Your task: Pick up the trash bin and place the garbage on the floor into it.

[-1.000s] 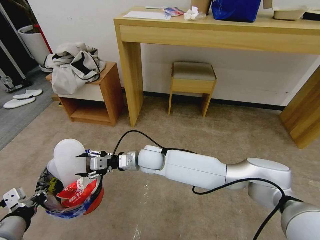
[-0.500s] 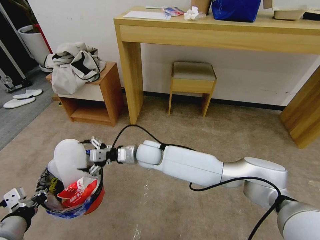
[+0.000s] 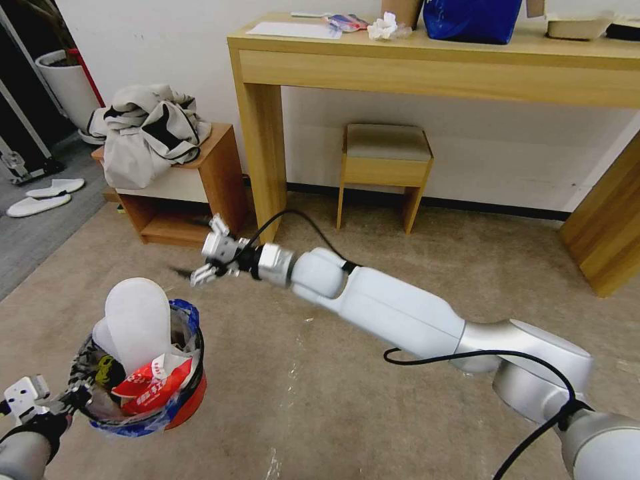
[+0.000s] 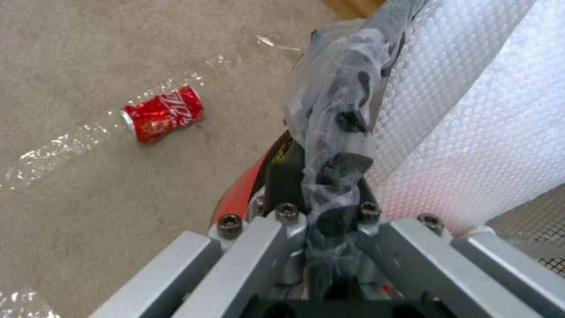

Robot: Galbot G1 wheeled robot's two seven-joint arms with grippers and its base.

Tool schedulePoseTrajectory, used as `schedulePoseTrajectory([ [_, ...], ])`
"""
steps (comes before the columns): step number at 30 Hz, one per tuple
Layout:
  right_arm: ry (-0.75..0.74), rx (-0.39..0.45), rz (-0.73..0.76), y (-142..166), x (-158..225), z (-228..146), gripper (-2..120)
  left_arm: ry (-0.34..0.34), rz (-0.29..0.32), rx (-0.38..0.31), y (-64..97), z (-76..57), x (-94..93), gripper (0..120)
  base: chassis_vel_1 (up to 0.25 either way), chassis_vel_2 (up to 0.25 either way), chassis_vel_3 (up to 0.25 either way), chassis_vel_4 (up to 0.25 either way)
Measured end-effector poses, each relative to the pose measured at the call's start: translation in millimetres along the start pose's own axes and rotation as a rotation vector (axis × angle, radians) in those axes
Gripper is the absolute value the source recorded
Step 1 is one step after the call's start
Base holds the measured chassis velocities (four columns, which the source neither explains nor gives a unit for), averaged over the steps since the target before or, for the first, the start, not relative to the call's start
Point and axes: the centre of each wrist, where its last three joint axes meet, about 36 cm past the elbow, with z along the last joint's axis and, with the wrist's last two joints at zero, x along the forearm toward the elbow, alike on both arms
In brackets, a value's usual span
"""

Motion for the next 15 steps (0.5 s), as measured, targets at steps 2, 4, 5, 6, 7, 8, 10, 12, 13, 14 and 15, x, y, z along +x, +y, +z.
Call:
schedulePoseTrajectory([
  [2,-0.024,-0.049,0.09,-13.8,17.1,-5.9,100,-0.001,-0.009,-0.001,2.9,-0.8,0.3,1,0.0,0.0,0.0,0.0],
  [4,-0.033,-0.064,0.129,-19.4,24.1,-8.1,100,-0.003,-0.012,-0.002,3.8,-1.5,0.5,1,0.0,0.0,0.0,0.0],
  [5,-0.033,-0.064,0.129,-19.4,24.1,-8.1,100,-0.003,-0.012,-0.002,3.8,-1.5,0.5,1,0.0,0.0,0.0,0.0],
  [6,-0.048,-0.081,0.188,-27.7,34.7,-12.4,100,-0.004,-0.021,-0.005,5.7,-2.3,0.6,1,0.0,0.0,0.0,0.0],
  [7,-0.056,-0.095,0.255,-39.1,51.1,-14.9,100,-0.01,-0.036,-0.012,8.5,-3.3,1.3,1,0.0,0.0,0.0,0.0],
  [8,-0.056,-0.095,0.255,-39.1,51.1,-14.9,100,-0.01,-0.036,-0.012,8.5,-3.3,1.3,1,0.0,0.0,0.0,0.0],
  [10,-0.064,-0.107,0.357,-57.9,82.0,-18.4,100,-0.01,-0.051,-0.018,11.5,-3.2,3.5,1,0.0,0.0,0.0,0.0],
  [12,-0.067,-0.108,0.405,-66.1,97.6,-19.5,100,-0.009,-0.057,-0.021,12.6,-2.4,4.3,1,0.0,0.0,0.0,0.0],
  [13,-0.069,-0.108,0.438,-71.1,108.1,-19.9,100,-0.008,-0.061,-0.024,13.5,-1.3,5.0,1,0.0,0.0,0.0,0.0],
  [14,-0.075,-0.112,0.505,-78.4,126.9,-19.6,100,-0.005,-0.065,-0.026,14.7,0.8,6.1,1,0.0,0.0,0.0,0.0],
  [15,-0.075,-0.112,0.505,-78.4,126.9,-19.6,100,-0.005,-0.065,-0.026,14.7,0.8,6.1,1,0.0,0.0,0.0,0.0],
])
